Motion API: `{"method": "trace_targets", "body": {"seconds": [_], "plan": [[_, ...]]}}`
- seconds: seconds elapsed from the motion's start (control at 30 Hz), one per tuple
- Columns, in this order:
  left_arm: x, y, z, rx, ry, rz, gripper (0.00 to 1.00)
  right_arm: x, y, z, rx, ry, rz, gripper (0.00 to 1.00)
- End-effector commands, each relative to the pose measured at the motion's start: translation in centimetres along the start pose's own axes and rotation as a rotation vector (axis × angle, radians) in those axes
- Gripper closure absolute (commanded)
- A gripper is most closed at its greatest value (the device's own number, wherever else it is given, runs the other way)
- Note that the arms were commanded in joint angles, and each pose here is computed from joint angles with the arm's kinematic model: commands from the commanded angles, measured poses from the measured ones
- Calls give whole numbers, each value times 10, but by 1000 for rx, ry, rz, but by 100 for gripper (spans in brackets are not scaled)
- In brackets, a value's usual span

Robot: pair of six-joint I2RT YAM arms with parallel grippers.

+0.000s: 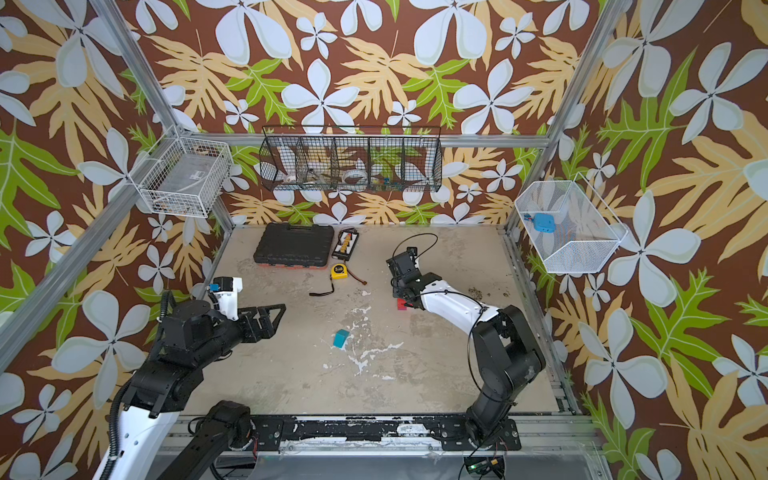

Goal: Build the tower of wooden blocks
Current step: 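Lower the yellow block onto the yellow-green cubes atop the tower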

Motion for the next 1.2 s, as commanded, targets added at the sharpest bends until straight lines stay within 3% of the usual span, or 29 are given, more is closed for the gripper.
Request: {"method": "trace_targets", "body": {"seconds": [0.0, 1.03, 1.17], "plan": [[-1, 0, -2, -11, 18, 6, 0, 1, -1, -1, -2, 0, -4, 61], [-1, -1, -2, -16, 20, 8, 0, 0, -8, 3, 24, 25, -60, 58], [-1, -1, -2, -16, 19, 8, 0, 1, -4, 3, 29, 20, -50, 50]]}}
Point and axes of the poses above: each gripper's point midway between its finger pads, its own y axis out along the fingers, its own x axis along the line the jaws close on, z = x × y, the point moved 10 cm from there along -y, back along the fingers, and after that the axes turned 11 degrees about y, right-handed, at the moved point
